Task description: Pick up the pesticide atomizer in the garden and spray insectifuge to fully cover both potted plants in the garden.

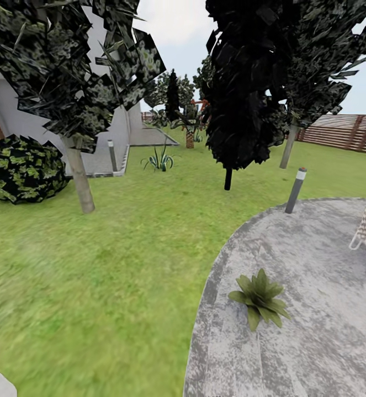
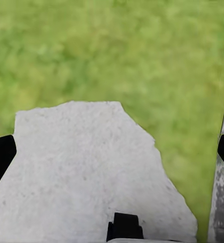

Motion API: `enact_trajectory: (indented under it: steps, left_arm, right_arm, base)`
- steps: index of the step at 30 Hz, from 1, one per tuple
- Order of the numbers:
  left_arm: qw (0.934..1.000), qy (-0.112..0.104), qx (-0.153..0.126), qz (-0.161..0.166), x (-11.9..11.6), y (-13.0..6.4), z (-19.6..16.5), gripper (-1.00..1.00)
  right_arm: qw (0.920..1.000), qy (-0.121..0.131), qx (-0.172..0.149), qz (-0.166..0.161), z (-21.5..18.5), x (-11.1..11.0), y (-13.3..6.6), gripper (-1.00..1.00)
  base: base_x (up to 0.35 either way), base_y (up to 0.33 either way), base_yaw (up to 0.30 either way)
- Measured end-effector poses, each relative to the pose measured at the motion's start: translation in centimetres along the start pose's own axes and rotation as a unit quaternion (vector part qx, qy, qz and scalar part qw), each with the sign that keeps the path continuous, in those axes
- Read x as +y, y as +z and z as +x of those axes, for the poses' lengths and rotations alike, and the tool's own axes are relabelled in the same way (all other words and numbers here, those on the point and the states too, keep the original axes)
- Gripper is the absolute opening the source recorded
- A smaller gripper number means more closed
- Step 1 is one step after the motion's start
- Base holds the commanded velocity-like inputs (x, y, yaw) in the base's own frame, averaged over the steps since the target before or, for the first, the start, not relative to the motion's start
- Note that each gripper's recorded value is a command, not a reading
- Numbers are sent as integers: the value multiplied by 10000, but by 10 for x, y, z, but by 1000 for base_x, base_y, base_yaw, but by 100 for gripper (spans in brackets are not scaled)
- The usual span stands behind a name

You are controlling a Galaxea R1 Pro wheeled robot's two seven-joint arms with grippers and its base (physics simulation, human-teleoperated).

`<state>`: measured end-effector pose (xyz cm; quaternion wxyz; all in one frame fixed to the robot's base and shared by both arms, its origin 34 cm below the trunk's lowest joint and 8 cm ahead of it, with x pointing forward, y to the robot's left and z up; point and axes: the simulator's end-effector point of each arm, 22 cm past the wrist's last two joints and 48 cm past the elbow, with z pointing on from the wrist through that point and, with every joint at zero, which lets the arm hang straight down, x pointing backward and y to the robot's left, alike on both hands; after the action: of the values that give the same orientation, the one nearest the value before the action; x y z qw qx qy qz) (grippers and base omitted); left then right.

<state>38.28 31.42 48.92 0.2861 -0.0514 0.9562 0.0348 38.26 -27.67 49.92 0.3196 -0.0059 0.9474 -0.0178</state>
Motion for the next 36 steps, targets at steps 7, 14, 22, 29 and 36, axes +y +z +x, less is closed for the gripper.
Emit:
enact_trajectory:
  steps: [7, 14, 22, 29, 36]
  left_arm:
    - [10000, 12, 3, 8, -1, 0, 0, 100]
    - [10000, 48, 4, 32, -3, 0, 0, 100]
    - [9999, 87, -129, 69, -6, 0, -6, 100]
    - [9997, 87, -205, 69, -6, 8, -3, 100]
    - [9997, 93, -209, 71, -7, 18, 4, 100]
  right_arm:
    - [10000, 2, -16, 2, -1, 0, 0, 100]
    - [10000, 4, -11, 4, -1, 0, 0, 100]
    - [10000, 5, -1, 5, 0, 0, 0, 100]
    - [10000, 4, -1, 2, 6, 0, 8, 100]
    - [10000, 4, 5, 0, 14, 1, 17, 100]
  base:
    - [0, 0, -300]
    - [0, 0, -300]
    - [0, 0, -300]
    - [0, 0, -300]
    - [0, 0, -300]
